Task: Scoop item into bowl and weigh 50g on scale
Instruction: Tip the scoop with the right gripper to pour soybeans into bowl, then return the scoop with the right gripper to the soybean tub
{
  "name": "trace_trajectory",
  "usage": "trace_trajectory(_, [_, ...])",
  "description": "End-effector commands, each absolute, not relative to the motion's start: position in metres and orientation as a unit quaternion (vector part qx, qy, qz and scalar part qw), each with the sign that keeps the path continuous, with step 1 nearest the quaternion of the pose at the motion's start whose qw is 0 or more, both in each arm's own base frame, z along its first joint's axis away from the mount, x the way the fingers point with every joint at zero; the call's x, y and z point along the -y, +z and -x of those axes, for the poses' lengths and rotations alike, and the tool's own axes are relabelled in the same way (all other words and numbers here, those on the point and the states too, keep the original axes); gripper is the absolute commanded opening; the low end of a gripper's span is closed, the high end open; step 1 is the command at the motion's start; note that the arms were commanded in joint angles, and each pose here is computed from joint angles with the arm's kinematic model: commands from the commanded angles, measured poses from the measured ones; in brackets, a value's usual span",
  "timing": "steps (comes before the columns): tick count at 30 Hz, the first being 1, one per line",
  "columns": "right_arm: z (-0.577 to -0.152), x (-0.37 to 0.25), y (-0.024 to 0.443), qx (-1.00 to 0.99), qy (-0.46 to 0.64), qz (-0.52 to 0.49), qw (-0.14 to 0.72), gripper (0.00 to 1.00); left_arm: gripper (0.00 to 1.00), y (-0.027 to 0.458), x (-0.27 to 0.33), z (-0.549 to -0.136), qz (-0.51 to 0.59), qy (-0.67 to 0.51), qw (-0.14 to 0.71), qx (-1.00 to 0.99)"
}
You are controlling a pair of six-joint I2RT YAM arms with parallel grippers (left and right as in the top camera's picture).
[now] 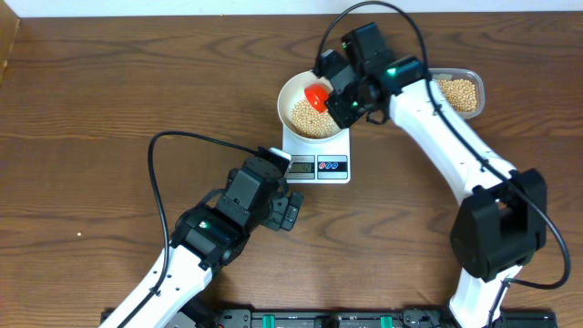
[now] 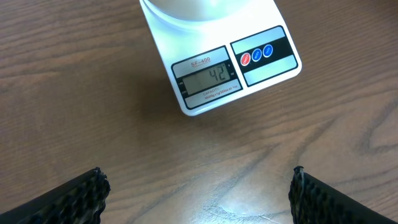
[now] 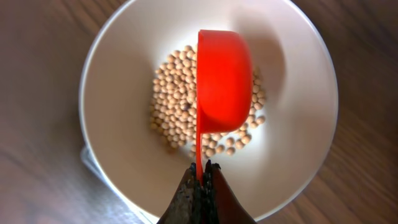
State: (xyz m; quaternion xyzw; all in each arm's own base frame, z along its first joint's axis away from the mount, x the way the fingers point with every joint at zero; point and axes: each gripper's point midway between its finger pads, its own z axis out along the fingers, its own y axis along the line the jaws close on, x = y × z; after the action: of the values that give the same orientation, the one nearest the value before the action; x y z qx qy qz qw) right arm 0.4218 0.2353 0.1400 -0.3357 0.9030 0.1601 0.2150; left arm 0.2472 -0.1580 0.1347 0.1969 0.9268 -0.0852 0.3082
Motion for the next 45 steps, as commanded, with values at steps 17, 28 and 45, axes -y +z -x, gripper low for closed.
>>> trace_trajectory(17, [-0.436,-0.194,0.210,-0.850,0.397,0.247,0.243,0.01,0.95,0.138,0.158,-0.249,-0.197,-0.082,0.313,-0.926])
trace_trajectory(28, [-0.436,-0.195,0.210,-0.848,0.398,0.251,0.244,0.01,0.95,0.138,0.158,-0.249,-0.197,-0.082,0.313,-0.926])
trace_trajectory(45, [-0.431,-0.212,0.181,-0.881,0.270,0.307,0.239,0.02,0.95,0.138,0.158,-0.249,-0.197,-0.082,0.313,-0.926])
